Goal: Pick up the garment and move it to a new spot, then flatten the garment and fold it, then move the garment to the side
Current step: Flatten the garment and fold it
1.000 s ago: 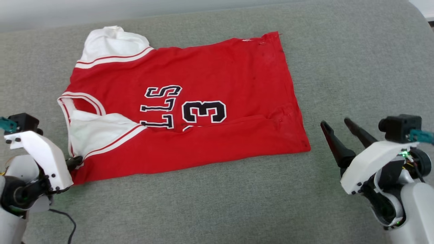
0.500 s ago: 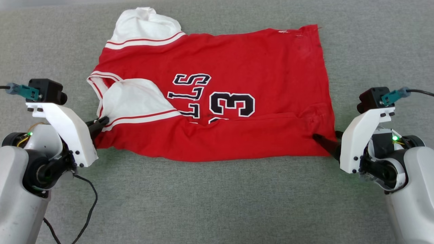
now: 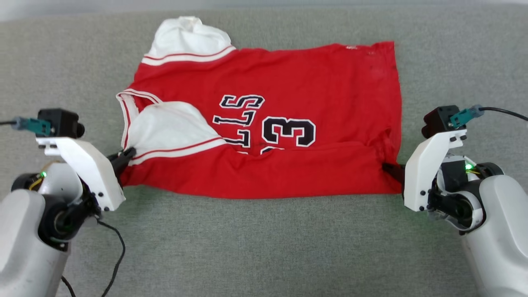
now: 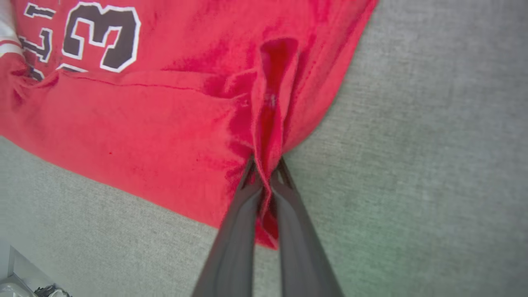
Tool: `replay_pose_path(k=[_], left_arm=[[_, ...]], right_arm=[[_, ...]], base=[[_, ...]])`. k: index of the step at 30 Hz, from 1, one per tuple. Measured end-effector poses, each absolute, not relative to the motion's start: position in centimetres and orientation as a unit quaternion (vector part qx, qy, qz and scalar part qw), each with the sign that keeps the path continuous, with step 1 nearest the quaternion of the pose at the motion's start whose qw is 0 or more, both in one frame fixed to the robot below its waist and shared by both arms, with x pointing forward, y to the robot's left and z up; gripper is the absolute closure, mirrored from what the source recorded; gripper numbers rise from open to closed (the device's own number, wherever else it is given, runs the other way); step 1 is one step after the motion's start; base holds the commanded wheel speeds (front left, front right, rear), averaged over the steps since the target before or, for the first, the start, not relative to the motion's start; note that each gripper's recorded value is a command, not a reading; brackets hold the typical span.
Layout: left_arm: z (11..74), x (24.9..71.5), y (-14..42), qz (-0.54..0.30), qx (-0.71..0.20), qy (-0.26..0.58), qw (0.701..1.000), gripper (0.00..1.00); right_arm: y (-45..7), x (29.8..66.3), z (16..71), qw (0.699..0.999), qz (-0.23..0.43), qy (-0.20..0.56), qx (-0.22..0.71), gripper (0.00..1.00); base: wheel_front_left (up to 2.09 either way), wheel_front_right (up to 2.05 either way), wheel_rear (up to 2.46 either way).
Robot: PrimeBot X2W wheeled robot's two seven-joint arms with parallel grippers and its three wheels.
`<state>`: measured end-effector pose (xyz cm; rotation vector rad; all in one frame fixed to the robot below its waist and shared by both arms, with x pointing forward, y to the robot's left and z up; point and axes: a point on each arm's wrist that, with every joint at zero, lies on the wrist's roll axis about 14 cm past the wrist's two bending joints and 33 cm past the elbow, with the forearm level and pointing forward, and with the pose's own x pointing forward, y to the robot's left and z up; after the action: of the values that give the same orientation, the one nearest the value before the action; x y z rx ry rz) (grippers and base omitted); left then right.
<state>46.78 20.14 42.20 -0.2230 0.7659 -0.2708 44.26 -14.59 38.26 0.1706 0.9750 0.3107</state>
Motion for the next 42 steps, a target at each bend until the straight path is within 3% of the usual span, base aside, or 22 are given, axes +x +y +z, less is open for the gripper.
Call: replay_pose_path(k=[6,17,26,27,28,29,30,32,36,39,42], left_arm=[[43.5,45.5,20.3,-0.115,-0.129,0.34,0.924,1.0],[45.3,39.3,21.3,-0.086,-0.148,0.31,0.935,1.0],[43.4,33.6,21.2,-0.07,-0.186,0.35,0.915,1.0],[43.0,33.6,21.0,-0.069,-0.195,0.354,0.912,1.0],[42.7,33.6,20.8,-0.07,-0.199,0.359,0.909,0.81],[42.5,33.7,20.9,-0.068,-0.201,0.359,0.909,0.21],[42.3,33.9,21.1,-0.062,-0.203,0.358,0.909,0.0],[42.2,34.6,21.2,-0.058,-0.202,0.355,0.911,0.0],[43.4,36.5,21.5,-0.054,-0.195,0.32,0.926,0.0],[46.8,39.7,22.4,-0.044,-0.174,0.239,0.954,0.0],[48.7,41.3,22.5,-0.041,-0.162,0.197,0.966,0.0]], right_arm=[[-14.4,44.0,41.0,0.888,0.159,0.426,0.071,1.0],[-14.4,39.2,44.0,0.9,0.172,0.394,0.069,1.0],[-15.6,34.2,42.1,0.89,0.157,0.417,0.094,1.0],[-15.6,33.9,41.6,0.888,0.153,0.422,0.101,0.75],[-15.5,33.7,41.2,0.885,0.151,0.426,0.107,0.33],[-15.5,33.6,40.9,0.885,0.148,0.427,0.112,0.0],[-15.5,33.6,40.6,0.886,0.145,0.425,0.114,0.0],[-15.4,33.7,40.6,0.891,0.143,0.414,0.115,0.0],[-15.6,35.3,42.7,0.929,0.139,0.327,0.099,0.0],[-16.8,36.6,45.2,0.96,0.114,0.24,0.087,0.0],[-17.4,37.4,46.8,0.972,0.101,0.195,0.08,0.0]], base=[[0.0,0.0,0.0],[0.0,0.0,0.0],[0.0,0.0,0.0],[0.0,0.0,0.0],[0.0,0.0,0.0],[0.0,0.0,0.0],[0.0,0.0,0.0],[0.0,0.0,0.0],[0.0,0.0,0.0],[0.0,0.0,0.0],[0.0,0.0,0.0]])
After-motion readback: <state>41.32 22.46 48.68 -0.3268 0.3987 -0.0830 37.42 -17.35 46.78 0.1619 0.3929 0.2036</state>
